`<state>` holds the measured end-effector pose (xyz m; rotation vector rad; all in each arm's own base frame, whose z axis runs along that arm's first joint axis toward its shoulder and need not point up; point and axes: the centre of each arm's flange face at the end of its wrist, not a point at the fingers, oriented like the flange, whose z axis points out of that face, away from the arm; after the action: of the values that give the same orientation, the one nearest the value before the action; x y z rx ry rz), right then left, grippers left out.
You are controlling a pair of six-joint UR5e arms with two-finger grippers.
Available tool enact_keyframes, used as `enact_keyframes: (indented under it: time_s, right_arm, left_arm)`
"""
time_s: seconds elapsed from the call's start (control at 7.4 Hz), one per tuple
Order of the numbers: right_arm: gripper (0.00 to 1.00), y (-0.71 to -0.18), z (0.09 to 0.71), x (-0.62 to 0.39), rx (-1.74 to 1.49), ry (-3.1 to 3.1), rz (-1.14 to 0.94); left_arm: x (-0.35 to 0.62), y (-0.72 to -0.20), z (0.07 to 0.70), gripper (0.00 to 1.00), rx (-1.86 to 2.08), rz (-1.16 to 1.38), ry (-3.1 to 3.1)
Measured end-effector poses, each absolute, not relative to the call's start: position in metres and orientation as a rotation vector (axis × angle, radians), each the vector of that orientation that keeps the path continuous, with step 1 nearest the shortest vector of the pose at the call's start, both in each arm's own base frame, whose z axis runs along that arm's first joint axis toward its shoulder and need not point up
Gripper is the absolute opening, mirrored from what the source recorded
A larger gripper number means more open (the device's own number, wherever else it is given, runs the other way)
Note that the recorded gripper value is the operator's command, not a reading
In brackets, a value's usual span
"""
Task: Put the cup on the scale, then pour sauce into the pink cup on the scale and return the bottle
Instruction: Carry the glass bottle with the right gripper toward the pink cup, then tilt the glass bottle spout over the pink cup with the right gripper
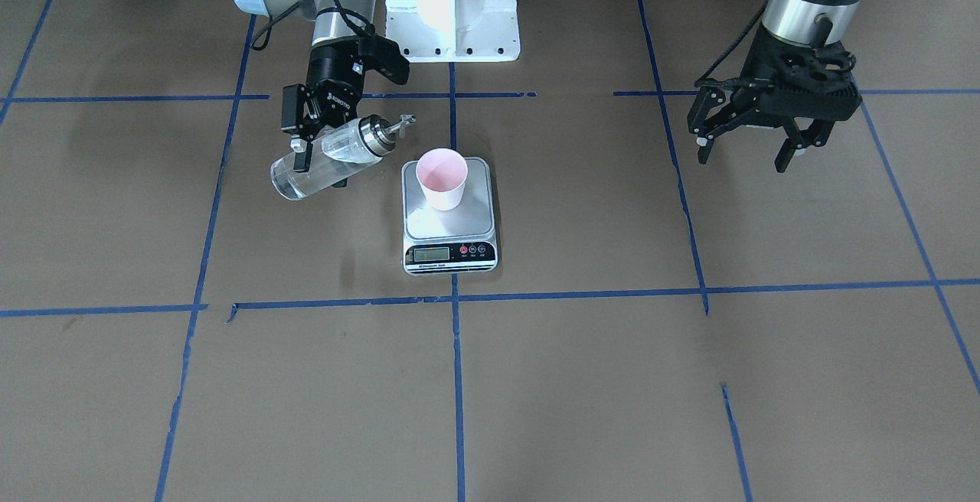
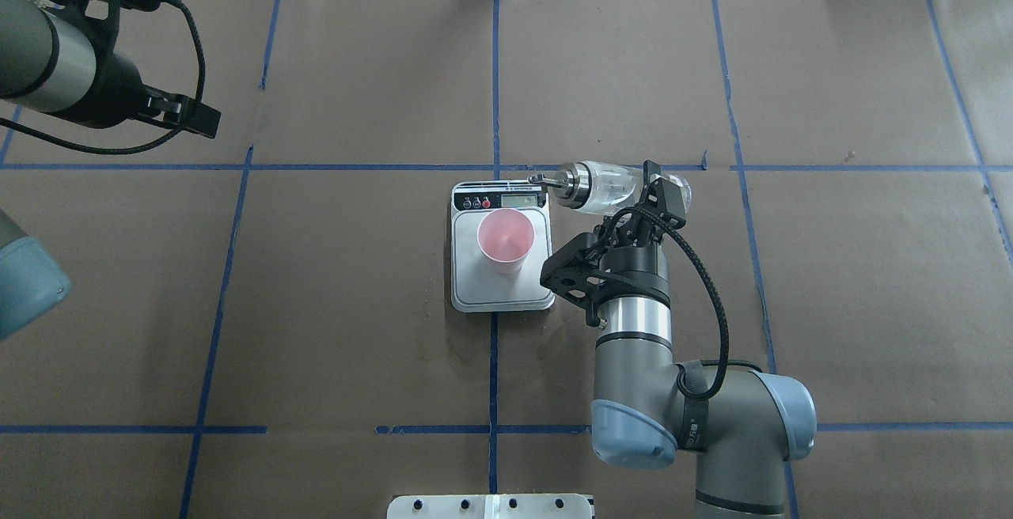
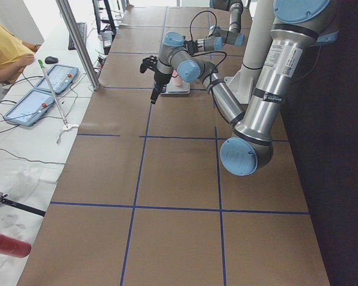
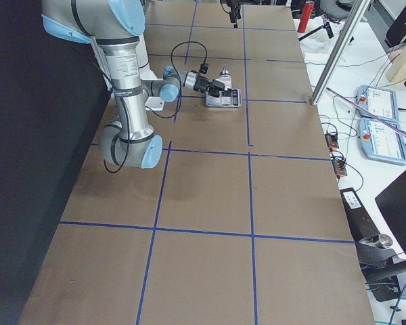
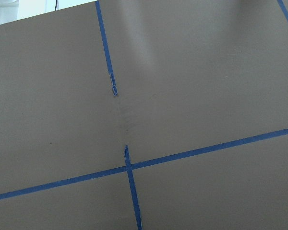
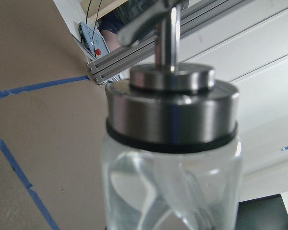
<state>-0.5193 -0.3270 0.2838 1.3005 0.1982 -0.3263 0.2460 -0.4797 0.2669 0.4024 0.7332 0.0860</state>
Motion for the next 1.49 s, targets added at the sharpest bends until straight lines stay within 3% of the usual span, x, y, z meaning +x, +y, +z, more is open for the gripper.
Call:
enact_keyframes:
  time_s: [1.49]
  right_arm:
    - [0.0, -0.334, 0.306, -0.528, 1.298, 0.657, -0.629]
  left_arm:
    - [0.246, -0.478, 0.27, 1.0, 0.396, 0.086, 0.733]
